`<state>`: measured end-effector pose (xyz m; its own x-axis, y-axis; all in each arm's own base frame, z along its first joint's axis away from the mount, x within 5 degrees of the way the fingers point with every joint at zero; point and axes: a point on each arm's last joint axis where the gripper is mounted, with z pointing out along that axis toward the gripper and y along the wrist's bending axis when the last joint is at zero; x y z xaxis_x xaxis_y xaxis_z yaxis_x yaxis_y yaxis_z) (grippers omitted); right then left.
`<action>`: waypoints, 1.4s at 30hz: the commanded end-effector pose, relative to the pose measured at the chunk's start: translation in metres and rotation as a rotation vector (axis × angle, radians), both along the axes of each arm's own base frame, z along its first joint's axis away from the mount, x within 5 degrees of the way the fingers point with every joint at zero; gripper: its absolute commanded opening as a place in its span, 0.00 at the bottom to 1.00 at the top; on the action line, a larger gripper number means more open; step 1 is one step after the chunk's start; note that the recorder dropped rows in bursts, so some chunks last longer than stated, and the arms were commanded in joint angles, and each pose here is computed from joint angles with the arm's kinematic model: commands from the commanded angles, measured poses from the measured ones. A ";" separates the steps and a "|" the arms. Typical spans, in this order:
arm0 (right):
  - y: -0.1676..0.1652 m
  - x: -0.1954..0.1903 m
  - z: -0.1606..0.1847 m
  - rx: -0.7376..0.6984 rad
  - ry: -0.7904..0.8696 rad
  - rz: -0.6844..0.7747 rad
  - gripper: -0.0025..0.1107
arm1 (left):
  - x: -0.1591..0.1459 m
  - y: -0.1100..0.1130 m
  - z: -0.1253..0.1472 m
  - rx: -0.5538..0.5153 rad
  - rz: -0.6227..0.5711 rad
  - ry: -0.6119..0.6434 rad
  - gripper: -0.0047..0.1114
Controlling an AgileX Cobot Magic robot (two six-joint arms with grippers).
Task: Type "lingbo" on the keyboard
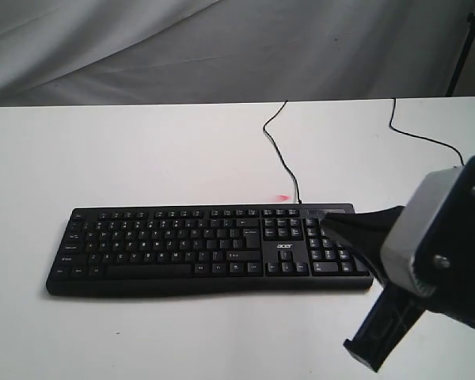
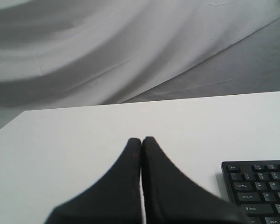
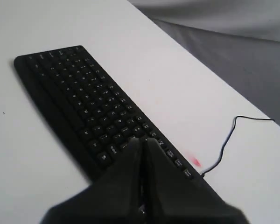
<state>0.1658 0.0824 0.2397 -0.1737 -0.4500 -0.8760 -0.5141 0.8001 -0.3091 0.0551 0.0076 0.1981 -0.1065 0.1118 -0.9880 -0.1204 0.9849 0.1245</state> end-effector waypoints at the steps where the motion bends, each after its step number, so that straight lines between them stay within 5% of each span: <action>1: -0.004 -0.009 0.007 0.027 -0.040 0.001 0.02 | 0.000 0.000 -0.002 -0.004 -0.004 0.004 0.05; 12: -0.006 -0.012 0.010 0.055 -0.043 -0.010 0.02 | 0.000 0.000 -0.002 -0.004 -0.004 0.004 0.05; 23: -0.027 -0.059 0.036 0.128 -0.145 0.029 0.02 | 0.000 0.000 -0.002 -0.004 -0.004 0.004 0.05; 34: -0.072 -0.108 -0.006 0.146 -0.313 -0.289 0.02 | 0.000 0.000 -0.002 -0.004 -0.004 0.004 0.05; 42: -0.073 -0.115 -0.008 0.142 -0.320 -0.304 0.02 | 0.000 0.000 -0.002 -0.004 -0.004 0.004 0.05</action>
